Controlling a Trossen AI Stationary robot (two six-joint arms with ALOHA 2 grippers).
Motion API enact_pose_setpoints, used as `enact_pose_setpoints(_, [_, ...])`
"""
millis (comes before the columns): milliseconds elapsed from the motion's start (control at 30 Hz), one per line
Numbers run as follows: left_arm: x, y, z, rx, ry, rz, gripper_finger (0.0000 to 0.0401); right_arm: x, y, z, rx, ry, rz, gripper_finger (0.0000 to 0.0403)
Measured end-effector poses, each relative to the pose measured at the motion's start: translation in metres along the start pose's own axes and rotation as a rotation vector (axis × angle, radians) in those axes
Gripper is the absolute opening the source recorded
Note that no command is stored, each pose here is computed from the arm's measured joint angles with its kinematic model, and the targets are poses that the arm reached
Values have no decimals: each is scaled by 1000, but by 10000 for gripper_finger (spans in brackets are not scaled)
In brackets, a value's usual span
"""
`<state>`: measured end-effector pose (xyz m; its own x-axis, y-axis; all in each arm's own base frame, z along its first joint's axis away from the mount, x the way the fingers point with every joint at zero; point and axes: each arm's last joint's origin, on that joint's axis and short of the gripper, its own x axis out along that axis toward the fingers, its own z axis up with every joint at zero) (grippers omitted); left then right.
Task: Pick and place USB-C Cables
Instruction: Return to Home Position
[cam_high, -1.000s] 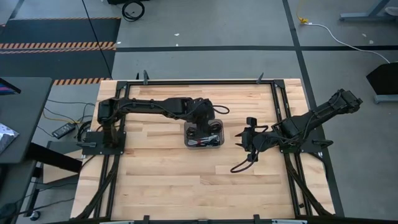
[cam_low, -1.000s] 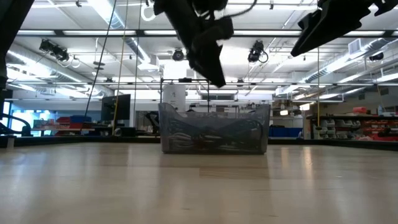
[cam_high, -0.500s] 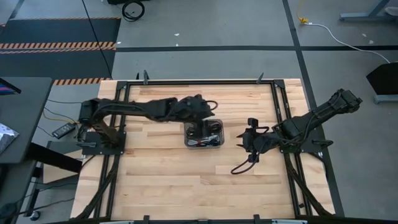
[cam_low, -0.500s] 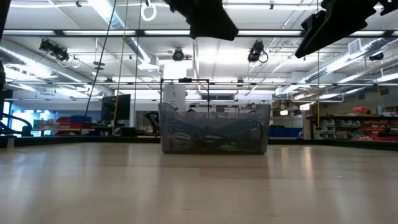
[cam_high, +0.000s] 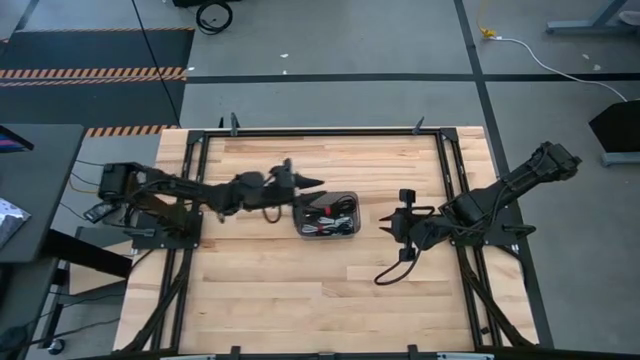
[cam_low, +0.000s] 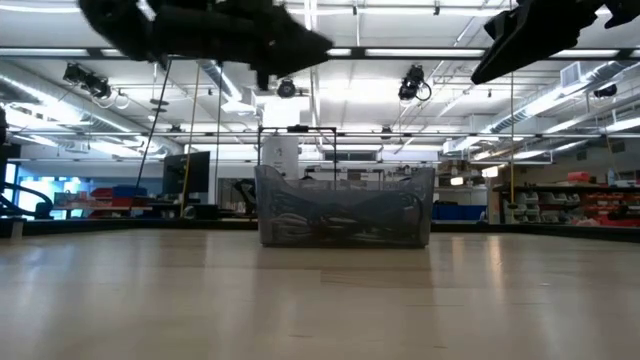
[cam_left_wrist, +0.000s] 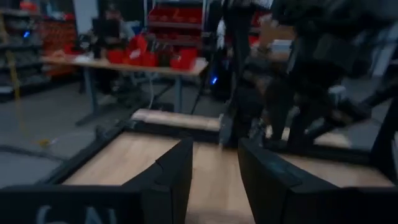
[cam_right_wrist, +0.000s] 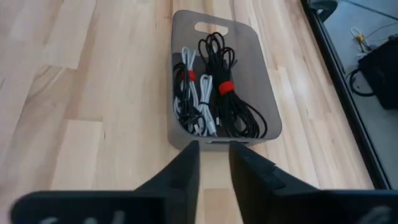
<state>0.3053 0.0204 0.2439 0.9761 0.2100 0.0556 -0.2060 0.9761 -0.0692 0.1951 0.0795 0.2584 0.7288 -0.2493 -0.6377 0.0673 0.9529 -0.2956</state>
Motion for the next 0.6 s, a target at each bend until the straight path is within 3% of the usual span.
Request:
enact_pose_setpoints(200, [-30, 7, 1, 19, 7, 44, 75, 1, -2, 1, -1, -3, -21, 16])
enact_pose_setpoints(333, [-39, 7, 4, 32, 61, 38, 10, 1, -4, 0, 39, -5, -69, 9])
enact_pose_setpoints(600, [-41, 10, -4, 49, 161, 55, 4, 6, -13, 1, 84, 7, -110, 4])
